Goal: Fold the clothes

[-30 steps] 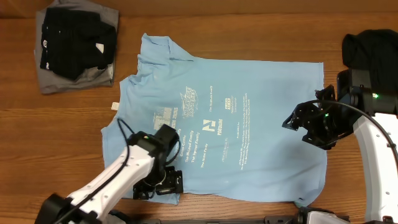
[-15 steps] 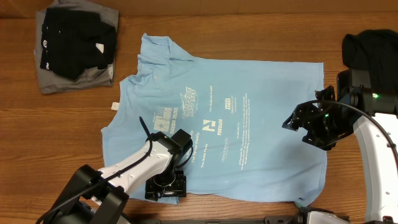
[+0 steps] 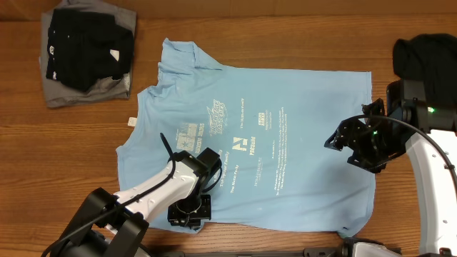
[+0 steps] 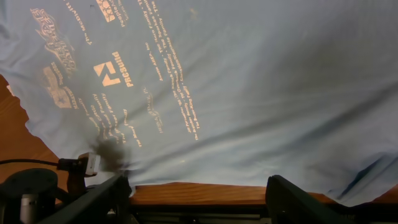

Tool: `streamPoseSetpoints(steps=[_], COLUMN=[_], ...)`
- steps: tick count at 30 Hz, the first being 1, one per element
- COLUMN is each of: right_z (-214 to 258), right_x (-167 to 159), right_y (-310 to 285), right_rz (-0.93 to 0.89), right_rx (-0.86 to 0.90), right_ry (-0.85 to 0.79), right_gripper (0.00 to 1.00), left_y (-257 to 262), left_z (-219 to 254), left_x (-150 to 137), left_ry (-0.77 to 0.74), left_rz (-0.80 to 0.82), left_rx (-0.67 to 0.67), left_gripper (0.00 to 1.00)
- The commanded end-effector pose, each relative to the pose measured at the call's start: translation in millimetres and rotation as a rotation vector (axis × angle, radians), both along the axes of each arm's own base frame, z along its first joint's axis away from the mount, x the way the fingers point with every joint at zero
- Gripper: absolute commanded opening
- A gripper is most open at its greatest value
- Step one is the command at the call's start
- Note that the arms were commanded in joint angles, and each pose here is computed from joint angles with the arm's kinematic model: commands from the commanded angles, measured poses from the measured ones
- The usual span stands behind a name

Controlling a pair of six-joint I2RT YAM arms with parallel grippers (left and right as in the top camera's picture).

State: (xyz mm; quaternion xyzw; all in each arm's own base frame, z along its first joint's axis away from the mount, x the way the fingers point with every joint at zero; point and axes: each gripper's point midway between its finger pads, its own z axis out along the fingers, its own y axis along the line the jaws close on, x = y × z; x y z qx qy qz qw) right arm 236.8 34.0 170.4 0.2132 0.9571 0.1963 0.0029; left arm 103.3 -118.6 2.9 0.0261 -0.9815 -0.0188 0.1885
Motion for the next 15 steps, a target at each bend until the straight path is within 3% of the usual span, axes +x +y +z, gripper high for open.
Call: streamPoseSetpoints(steps=[1,7,11,15], right_z=[7,7,7,7], right_x=[2,2,2,3], right_y=[-1,-1,-1,-1], right_rz=[0.002,0.001,0.001,0.001], right_rx=[-0.014,-0.018,-0.018,-0.018], right_ry=[-0.037,-0.038,-0.039,-0.04], right_gripper=[0.74,0.74,0.74,0.74], left_y=[-14,-26,-23,-23], left_z=[12,45,51,52], left_x=[32,108,138,167], left_ry=[-0.094,-0.363,-0.487,-0.597], left_rz=[-0.038,-0.071,-0.082,-0.121], left_rx=[-0.028,0.0,0.03,0.043], left_gripper=[0.04,0.09,0.15,0.14])
